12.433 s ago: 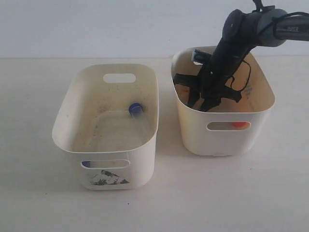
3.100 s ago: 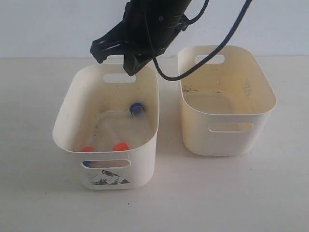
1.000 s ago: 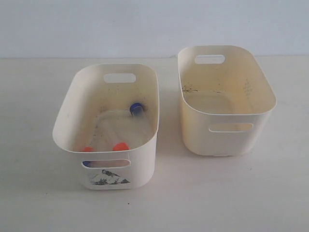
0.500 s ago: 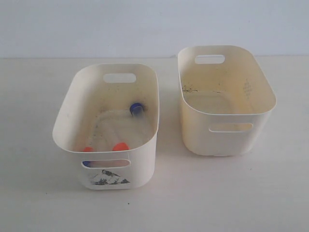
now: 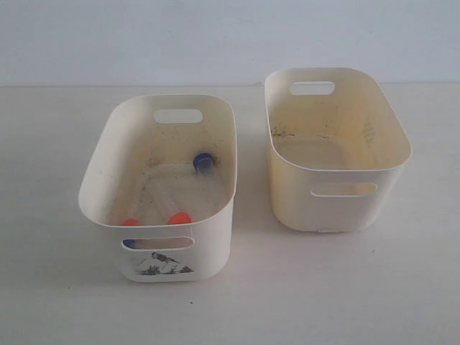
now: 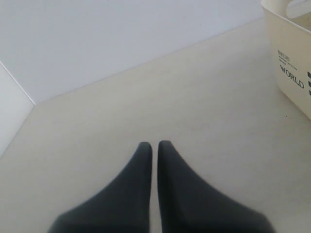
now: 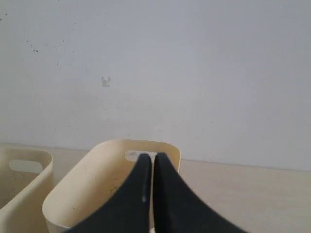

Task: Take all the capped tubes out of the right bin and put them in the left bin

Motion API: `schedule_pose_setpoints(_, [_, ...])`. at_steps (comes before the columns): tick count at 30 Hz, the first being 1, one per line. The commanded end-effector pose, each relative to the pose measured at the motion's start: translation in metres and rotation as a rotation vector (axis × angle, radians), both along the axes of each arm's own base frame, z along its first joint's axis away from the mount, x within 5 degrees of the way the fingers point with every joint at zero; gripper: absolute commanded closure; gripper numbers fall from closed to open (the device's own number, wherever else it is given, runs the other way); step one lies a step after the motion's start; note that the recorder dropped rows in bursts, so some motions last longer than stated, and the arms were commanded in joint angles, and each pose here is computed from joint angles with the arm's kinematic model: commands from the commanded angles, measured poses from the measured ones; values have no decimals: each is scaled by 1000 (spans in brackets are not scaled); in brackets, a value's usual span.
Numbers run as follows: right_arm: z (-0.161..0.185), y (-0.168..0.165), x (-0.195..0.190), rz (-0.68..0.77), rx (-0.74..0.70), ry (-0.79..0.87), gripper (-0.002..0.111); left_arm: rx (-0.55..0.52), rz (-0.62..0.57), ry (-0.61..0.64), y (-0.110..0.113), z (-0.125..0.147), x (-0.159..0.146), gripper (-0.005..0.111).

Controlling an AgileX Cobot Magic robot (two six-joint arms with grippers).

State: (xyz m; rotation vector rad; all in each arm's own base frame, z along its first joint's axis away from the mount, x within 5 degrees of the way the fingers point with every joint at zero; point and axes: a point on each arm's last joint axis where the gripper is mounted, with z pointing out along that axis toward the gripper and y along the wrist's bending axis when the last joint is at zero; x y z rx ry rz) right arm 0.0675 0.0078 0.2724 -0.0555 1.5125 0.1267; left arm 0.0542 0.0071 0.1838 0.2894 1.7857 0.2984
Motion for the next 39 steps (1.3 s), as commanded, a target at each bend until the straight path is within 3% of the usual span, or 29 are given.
schedule_pose_setpoints(1, [-12, -1, -5, -4, -15, -9, 107, -12, -4, -4, 0, 1, 0, 102])
schedule_pose_setpoints(10, [-57, -1, -13, 2, 34, 19, 107, -12, -4, -4, 0, 1, 0, 102])
schedule_pose_setpoints(16, [-80, 0, -13, 8, 35, 206, 107, -12, -4, -4, 0, 1, 0, 102])
schedule_pose_setpoints(22, [-91, 0, -15, 3, 5, 323, 107, -12, -4, -4, 0, 1, 0, 102])
schedule_pose_setpoints(28, [-91, -6, -14, -116, 24, 322, 107, -12, -4, -4, 0, 1, 0, 102])
schedule_pose_setpoints(39, [-91, -7, -14, -124, 30, 322, 107, -12, -4, -4, 0, 1, 0, 102])
